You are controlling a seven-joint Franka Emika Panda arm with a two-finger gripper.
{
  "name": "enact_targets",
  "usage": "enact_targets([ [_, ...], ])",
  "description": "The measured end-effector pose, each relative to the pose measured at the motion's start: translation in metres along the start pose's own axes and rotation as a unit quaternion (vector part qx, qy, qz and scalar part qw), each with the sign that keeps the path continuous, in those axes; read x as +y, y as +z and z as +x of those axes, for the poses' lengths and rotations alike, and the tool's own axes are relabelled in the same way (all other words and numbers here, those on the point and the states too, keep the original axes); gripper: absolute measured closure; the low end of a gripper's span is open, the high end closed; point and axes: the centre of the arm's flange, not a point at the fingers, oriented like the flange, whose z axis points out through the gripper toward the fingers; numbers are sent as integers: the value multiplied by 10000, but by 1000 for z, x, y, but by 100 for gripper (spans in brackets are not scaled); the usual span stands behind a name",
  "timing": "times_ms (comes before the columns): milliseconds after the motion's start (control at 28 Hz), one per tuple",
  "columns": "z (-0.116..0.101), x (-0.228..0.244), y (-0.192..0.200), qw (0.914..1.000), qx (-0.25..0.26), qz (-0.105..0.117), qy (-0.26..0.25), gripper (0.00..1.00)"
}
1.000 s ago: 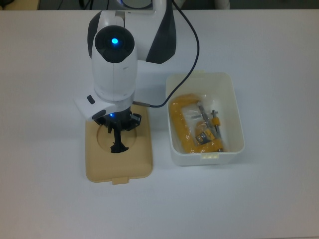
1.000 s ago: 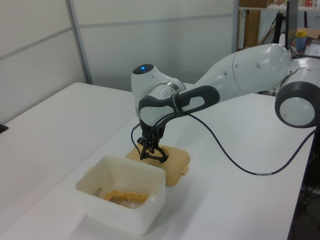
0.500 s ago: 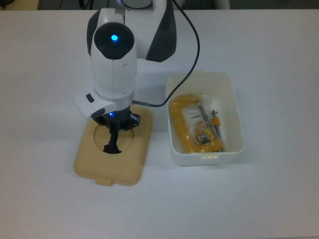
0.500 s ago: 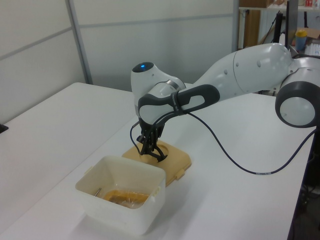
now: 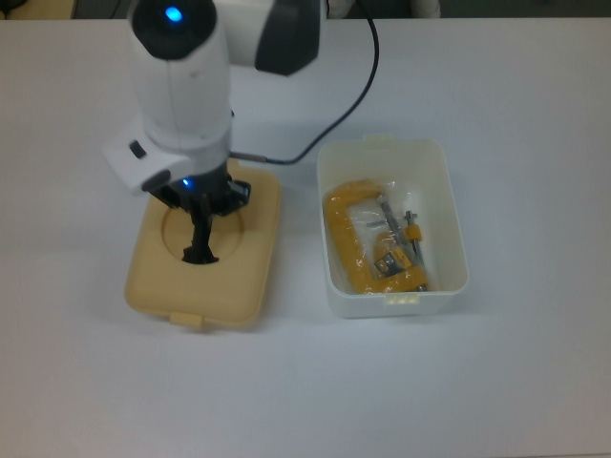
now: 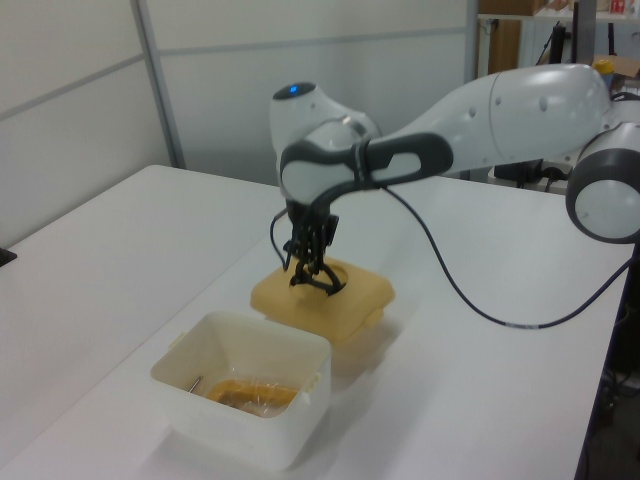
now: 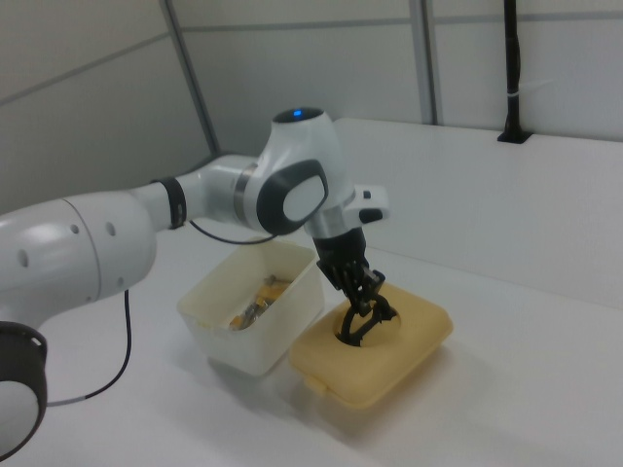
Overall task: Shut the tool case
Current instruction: 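Lift the beige lid and carry it over the white box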
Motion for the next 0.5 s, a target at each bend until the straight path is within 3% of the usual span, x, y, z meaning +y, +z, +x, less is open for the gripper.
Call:
enact_targets([
  [214,-14,26,-56,9997,-25,228,-22,89],
  [500,-30,15,-108,9991,151,371,-119,89],
])
